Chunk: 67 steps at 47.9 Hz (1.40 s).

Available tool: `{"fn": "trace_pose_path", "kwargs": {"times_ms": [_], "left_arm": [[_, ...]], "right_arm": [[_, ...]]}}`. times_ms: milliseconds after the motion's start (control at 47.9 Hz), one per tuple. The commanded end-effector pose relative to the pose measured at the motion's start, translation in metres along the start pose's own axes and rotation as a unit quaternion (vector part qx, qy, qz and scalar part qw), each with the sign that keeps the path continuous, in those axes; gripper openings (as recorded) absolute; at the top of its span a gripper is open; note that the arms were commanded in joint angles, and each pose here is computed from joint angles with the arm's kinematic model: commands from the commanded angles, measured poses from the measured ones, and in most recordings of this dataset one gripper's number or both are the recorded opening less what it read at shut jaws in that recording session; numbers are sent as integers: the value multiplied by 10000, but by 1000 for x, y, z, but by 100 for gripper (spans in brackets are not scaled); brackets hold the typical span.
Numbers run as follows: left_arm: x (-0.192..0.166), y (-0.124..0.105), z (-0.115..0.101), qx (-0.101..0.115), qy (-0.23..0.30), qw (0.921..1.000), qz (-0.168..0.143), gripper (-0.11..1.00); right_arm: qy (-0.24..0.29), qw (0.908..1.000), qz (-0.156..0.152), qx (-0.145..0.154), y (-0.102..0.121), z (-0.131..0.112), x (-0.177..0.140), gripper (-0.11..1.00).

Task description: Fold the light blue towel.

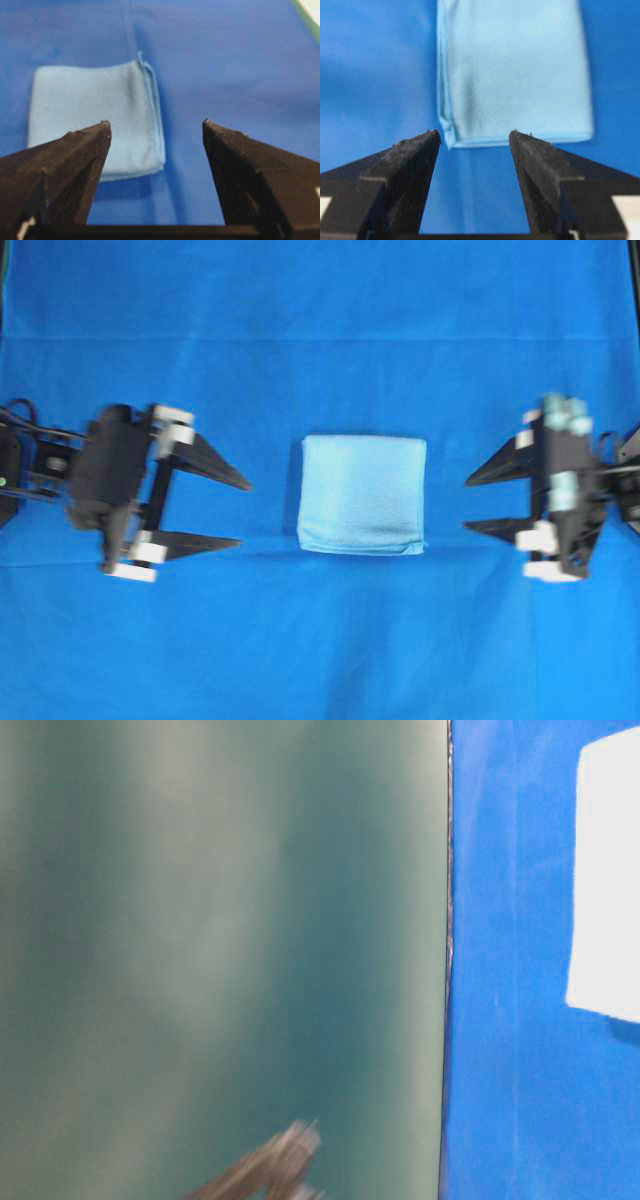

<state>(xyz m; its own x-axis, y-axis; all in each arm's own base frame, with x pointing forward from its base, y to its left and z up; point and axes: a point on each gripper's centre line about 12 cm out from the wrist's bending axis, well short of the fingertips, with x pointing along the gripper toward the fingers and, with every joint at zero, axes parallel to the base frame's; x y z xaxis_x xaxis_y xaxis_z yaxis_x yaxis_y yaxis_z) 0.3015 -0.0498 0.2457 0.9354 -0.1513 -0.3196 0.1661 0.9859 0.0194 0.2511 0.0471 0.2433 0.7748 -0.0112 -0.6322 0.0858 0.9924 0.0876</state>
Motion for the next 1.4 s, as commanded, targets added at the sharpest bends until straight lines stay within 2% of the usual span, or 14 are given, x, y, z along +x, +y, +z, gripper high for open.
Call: {"fn": "trace_pose_path", "kwargs": {"times_ms": [0, 146, 334, 606, 752, 877, 1379], "left_arm": [[-19, -1, 8, -4, -284, 9996, -8, 71], [-53, 0, 5, 32, -583, 9983, -4, 71], [-93, 4, -9, 25, -886, 9960, 112, 71], [-124, 12, -59, -42, -994, 9943, 375, 71], [-133, 17, -77, -134, -1060, 9927, 559, 71], [-134, 19, -82, -181, -1043, 9922, 660, 71], [-133, 19, -84, -184, -998, 9927, 659, 71]], "right_arm": [[-390, 9992, 93, -16, -2, 8, -20, 61], [-893, 9959, 21, -138, -16, 5, -52, 61], [-1308, 9912, -75, -175, -34, -13, -78, 61], [-1329, 9909, -147, -153, -50, -58, -73, 61], [-1466, 9891, -69, -79, -54, -72, -68, 61], [-1532, 9882, -32, -51, -55, -74, -64, 61], [-1458, 9893, -42, -20, -56, -77, -60, 61]]}}
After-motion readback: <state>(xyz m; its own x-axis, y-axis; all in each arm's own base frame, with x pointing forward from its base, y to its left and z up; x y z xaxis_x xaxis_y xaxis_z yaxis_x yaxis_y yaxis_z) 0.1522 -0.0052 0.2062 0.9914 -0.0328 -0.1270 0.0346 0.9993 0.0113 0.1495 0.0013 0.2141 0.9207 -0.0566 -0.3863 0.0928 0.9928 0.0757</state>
